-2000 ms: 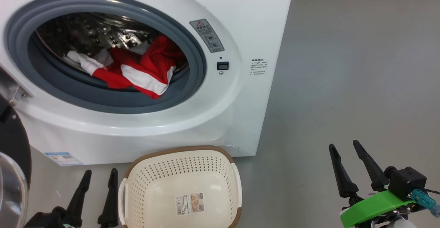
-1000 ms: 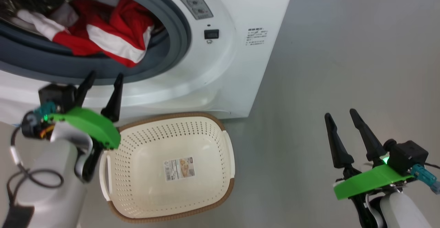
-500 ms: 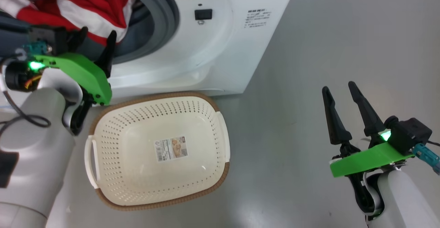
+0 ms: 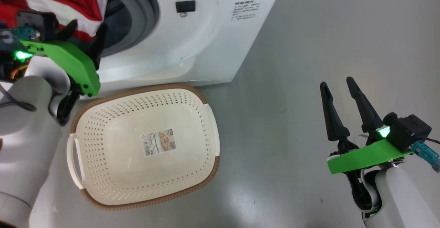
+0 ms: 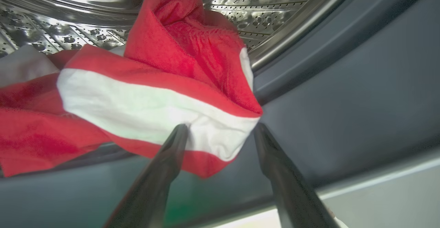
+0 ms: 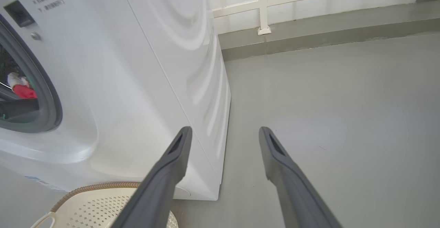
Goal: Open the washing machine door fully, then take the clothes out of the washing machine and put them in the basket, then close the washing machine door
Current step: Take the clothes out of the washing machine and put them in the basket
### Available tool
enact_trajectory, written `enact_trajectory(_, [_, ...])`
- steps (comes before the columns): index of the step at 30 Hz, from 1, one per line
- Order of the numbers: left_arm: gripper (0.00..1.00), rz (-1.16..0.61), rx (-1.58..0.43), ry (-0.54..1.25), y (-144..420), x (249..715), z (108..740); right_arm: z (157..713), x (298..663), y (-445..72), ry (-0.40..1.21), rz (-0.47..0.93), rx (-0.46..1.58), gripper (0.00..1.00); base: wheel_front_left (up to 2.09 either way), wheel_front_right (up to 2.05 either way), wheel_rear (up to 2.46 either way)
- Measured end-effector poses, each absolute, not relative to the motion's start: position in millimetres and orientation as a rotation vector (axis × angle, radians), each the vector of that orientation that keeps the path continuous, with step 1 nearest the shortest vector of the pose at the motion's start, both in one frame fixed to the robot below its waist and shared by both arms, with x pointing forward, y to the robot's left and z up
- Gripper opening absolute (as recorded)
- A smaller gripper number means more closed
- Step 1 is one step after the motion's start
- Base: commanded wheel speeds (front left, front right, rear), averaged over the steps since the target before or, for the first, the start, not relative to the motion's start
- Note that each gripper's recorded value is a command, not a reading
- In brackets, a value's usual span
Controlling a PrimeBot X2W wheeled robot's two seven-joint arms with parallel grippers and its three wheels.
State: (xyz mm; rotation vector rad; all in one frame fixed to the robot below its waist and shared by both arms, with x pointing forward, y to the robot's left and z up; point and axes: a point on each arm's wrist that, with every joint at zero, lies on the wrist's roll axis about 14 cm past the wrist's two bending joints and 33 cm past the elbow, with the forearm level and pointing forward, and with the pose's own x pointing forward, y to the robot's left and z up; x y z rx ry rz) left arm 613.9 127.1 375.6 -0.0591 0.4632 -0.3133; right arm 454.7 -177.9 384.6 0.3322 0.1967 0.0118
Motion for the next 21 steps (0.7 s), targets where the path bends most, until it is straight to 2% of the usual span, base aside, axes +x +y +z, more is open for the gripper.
enact_trajectory(7, [1.00, -0.311, -0.058, 0.478, 127.8, 615.4, 370.4, 388.2, 458.0, -179.3, 0.183, 0.007, 0.333, 1.00, 0.00, 0.00, 0.00])
enact_trajectory(8, [0.87, -0.309, -0.060, 0.479, 128.0, 615.3, 370.2, 388.8, 457.9, -179.5, 0.182, 0.007, 0.331, 1.00, 0.00, 0.00, 0.00])
enact_trajectory(9, [0.68, -0.307, -0.062, 0.476, 128.2, 615.3, 370.4, 389.4, 457.9, -179.7, 0.180, 0.007, 0.330, 1.00, 0.00, 0.00, 0.00])
enact_trajectory(11, [0.25, -0.305, -0.059, 0.474, 129.0, 614.4, 369.7, 390.4, 457.8, -179.8, 0.178, 0.007, 0.329, 1.00, 0.00, 0.00, 0.00])
enact_trajectory(12, [0.15, -0.302, -0.062, 0.472, 129.7, 614.2, 369.9, 390.8, 457.9, -179.7, 0.177, 0.008, 0.330, 1.00, 0.00, 0.00, 0.00])
enact_trajectory(14, [0.07, -0.294, -0.069, 0.464, 131.4, 613.9, 371.1, 392.0, 458.0, -179.5, 0.174, 0.009, 0.330, 1.00, 0.00, 0.00, 0.00])
enact_trajectory(21, [0.00, -0.275, -0.090, 0.407, 135.4, 614.2, 383.5, 397.9, 458.8, -177.9, 0.160, 0.015, 0.332, 1.00, 0.00, 0.00, 0.00])
